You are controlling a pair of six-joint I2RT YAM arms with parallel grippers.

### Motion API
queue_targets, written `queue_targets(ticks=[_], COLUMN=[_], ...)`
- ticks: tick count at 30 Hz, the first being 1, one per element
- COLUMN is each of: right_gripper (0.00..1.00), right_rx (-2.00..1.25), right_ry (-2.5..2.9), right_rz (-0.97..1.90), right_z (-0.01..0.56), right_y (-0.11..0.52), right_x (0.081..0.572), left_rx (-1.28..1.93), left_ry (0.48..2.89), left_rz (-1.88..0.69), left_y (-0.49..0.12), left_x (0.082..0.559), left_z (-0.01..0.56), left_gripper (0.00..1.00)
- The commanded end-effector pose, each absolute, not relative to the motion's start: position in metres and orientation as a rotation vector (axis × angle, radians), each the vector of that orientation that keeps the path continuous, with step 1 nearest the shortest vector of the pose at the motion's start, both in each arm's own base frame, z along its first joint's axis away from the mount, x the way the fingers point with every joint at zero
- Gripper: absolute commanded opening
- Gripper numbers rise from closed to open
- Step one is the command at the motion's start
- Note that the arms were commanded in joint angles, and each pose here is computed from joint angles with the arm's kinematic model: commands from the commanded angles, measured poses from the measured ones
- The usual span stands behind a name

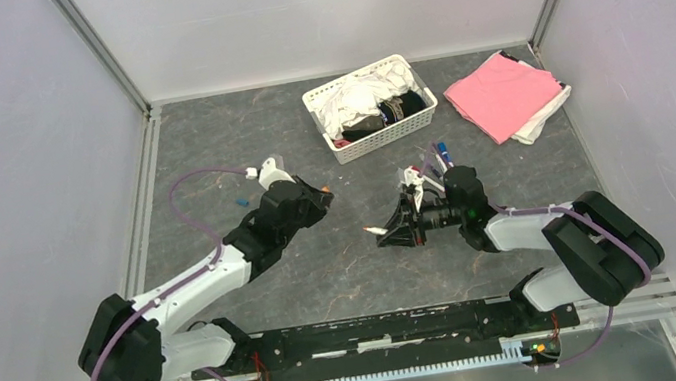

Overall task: Insert the pens into the pen caps
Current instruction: Insert the pen cap onto the pen.

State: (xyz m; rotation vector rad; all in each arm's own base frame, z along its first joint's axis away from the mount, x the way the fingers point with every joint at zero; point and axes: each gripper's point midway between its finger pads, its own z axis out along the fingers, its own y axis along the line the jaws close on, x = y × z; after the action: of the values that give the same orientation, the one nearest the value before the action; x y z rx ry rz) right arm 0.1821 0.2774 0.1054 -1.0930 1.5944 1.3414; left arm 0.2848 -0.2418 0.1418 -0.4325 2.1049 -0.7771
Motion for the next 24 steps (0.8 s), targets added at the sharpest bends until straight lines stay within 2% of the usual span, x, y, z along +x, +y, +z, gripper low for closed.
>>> queue_targets(ticks=[1,14,24], right_gripper=[0.00,0.00,0.00], right_rx=[-1.104,-1.053,-0.955], right_ry=[1.538,1.562,1.619], right_rz=[1.334,1.410,1.321], right_z=[0.115,0.121,0.119], right_y=[0.283,0.302,0.304], right_x=[0.184,0.173,0.196], left_rx=[-0.455,-0.480,-0.488], left_ry=[2.042,2.040,2.066], left_rz=[-0.842,-0.893,-1.008], left_y=[-0.245,-0.245,-0.255], left_x=[0.286,0.280,0.266], left_z=[0.157,0.148,0.152], left_gripper=[0.02,0.02,0.02])
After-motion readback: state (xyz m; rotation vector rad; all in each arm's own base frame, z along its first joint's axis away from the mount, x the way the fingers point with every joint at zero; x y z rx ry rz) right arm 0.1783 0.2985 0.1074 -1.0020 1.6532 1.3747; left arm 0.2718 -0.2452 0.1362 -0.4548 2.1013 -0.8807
